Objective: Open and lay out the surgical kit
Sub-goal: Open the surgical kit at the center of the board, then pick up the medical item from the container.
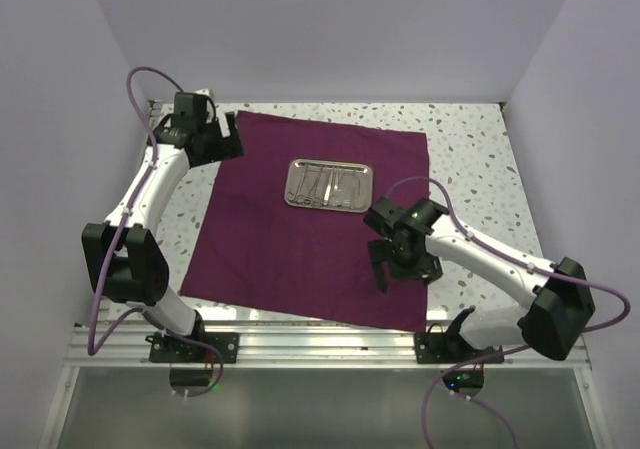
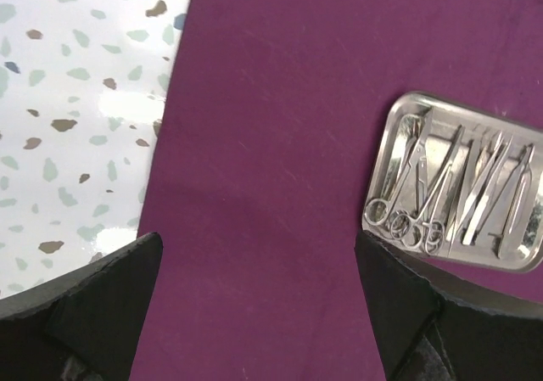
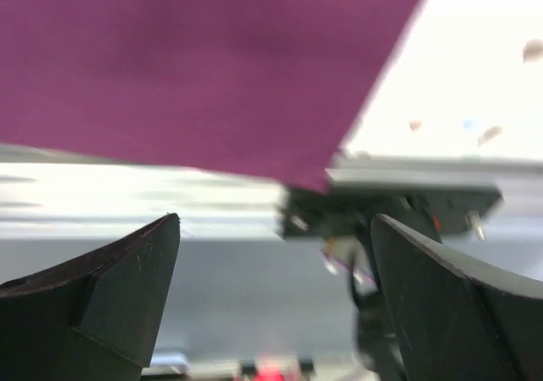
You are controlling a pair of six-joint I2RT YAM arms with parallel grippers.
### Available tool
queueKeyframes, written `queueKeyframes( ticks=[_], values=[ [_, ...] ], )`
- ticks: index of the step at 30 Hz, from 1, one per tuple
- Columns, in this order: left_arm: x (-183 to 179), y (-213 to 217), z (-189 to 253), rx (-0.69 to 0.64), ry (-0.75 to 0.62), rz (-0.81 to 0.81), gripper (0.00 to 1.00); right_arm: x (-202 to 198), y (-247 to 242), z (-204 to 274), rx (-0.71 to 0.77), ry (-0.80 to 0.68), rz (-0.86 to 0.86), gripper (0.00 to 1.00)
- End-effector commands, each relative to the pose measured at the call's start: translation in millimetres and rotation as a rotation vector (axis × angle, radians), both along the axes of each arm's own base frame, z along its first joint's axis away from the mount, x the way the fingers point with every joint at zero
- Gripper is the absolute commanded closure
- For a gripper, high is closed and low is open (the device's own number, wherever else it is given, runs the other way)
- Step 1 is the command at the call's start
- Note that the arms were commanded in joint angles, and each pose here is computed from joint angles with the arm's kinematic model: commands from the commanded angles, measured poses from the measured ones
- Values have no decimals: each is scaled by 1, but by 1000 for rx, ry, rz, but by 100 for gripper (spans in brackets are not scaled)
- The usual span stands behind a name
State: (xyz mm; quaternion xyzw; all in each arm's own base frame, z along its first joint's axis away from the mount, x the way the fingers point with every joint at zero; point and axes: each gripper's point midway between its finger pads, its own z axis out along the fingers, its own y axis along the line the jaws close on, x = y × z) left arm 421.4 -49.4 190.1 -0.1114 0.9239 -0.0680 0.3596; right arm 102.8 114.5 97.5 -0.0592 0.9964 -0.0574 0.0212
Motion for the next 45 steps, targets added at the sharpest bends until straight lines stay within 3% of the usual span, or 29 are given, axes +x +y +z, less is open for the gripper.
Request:
queueKeyframes(
  ticks=[1, 4, 5, 6, 9, 10, 12, 14, 15, 16, 17, 19, 21, 22, 24, 29, 34, 45],
  values=[
    [5, -12, 14, -35, -88, -91, 0, 68, 52, 28, 127, -214, 2, 2],
    [1, -34, 4, -117, -83, -205, 1, 119, 87, 43, 153, -282, 48, 2],
    [6, -39, 0, -132, -59, -225, 5, 145, 107, 65, 200, -345, 49, 2],
    [3, -47, -1, -166, -42, -256, 15, 160, 120, 56, 185, -329, 65, 1],
    [1, -48, 29, -148, -143, -256, 21, 206, 151, 87, 233, -410, 109, 2],
    [12, -52, 58, -148, -292, -284, 18, 218, 160, 73, 211, -391, 149, 2],
    [-3, -45, 62, -157, -387, -229, 0, 244, 172, 81, 238, -443, 143, 2],
    [-4, -36, 17, -242, -283, -119, 0, 276, 170, 66, 234, -440, 72, 2],
    [-12, -58, 8, -355, -223, -233, 5, 281, 171, 60, 264, -401, 48, 2],
    [-18, -62, -31, -382, -71, -239, 15, 294, 161, 54, 264, -385, 7, 2],
    [-17, -65, -33, -376, -36, -251, 28, 302, 160, 44, 258, -378, -10, 2],
    [-22, -58, -37, -319, -32, -222, 28, 319, 145, 39, 217, -412, -39, 4],
    [-29, -48, -41, -273, -51, -189, 26, 327, 133, 30, 171, -421, -57, 11],
    [-32, -45, -35, -259, -72, -183, 25, 333, 124, 25, 159, -420, -78, 22],
    [-37, -42, -37, -241, -63, -183, 25, 340, 117, 12, 145, -402, -101, 32],
    [-48, -43, -46, -234, -26, -185, 26, 356, 109, -8, 126, -388, -102, 40],
    [-49, -42, -43, -218, -32, -182, 26, 365, 105, -30, 101, -370, -117, 59],
    [-53, -36, -42, -173, -18, -181, 27, 383, 92, -53, 76, -362, -167, 63]
  ],
)
